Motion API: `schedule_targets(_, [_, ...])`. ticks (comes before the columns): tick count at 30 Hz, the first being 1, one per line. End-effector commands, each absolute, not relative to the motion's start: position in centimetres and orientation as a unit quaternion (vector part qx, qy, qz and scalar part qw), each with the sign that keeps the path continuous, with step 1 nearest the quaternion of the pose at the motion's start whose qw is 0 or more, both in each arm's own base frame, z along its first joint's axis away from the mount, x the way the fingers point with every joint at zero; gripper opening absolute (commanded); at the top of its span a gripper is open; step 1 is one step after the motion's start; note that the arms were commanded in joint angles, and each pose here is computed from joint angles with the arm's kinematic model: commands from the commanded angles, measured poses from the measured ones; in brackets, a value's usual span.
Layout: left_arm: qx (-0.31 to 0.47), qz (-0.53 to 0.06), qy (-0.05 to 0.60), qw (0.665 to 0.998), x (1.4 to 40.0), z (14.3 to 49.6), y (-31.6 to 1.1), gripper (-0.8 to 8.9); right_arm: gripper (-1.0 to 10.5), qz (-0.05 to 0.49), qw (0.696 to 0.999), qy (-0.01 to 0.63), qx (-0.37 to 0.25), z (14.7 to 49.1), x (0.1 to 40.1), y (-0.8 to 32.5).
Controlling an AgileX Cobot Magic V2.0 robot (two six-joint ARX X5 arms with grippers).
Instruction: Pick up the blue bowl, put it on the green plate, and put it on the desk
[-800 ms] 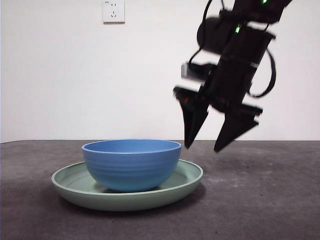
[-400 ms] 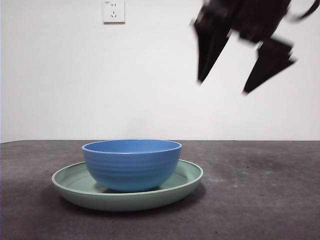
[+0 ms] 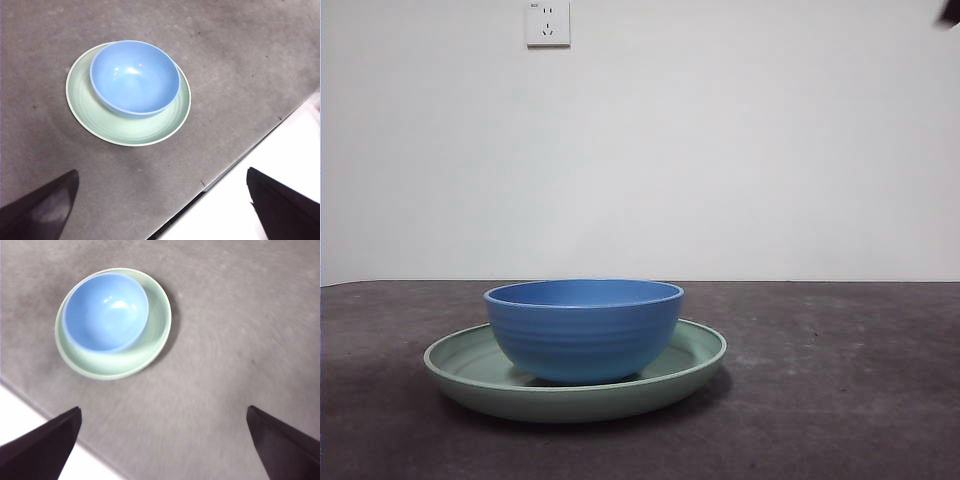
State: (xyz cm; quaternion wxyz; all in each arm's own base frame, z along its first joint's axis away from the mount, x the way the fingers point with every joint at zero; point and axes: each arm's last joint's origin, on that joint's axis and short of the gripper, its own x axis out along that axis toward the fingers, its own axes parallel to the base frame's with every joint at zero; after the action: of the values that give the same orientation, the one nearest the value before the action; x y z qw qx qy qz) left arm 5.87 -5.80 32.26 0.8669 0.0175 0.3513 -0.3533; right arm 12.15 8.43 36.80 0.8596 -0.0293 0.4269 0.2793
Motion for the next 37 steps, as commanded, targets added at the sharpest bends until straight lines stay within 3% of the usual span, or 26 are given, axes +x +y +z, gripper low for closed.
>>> schedule_targets(1, [0.008, -0.355, 0.346, 0.868, 5.7, 32.8, -5.8, 7.19, 6.1, 0.280, 0.868, 0.411, -0.007, 37.8, 10.2, 7.4])
schedule_targets(12, [0.025, -0.361, 0.343, 0.867, 5.7, 32.8, -5.7, 7.19, 6.1, 0.287, 0.886, 0.365, 0.016, 38.5, 3.5, 2.8])
schedule_targets(21, [0.022, -0.359, 0.344, 0.867, 5.7, 32.8, -5.7, 7.10, 6.0, 0.294, 0.894, 0.339, 0.023, 38.6, 2.1, 1.8])
schedule_targets(22, [0.022, -0.359, 0.344, 0.867, 5.7, 32.8, -5.7, 6.62, 5.5, 0.294, 0.893, 0.340, 0.022, 38.5, 2.1, 1.8])
schedule_targets(23, [0.023, -0.360, 0.344, 0.867, 5.7, 32.8, -5.7, 5.08, 4.2, 0.297, 0.891, 0.343, 0.023, 38.5, 2.1, 1.8])
schedule_targets(25, [0.024, -0.360, 0.344, 0.867, 5.7, 32.8, -5.7, 0.43, 0.9, 0.300, 0.889, 0.345, 0.023, 38.5, 2.0, 1.8])
schedule_targets(26, [0.021, -0.359, 0.344, 0.867, 5.7, 32.8, -5.8, 0.30, -0.1, 0.300, 0.890, 0.344, 0.023, 38.5, 2.1, 1.8])
schedule_targets(37, [0.018, -0.360, 0.338, 0.869, 5.8, 32.9, -5.8, 0.24, 0.2, 0.293, 0.893, 0.341, 0.021, 38.5, 2.1, 1.8])
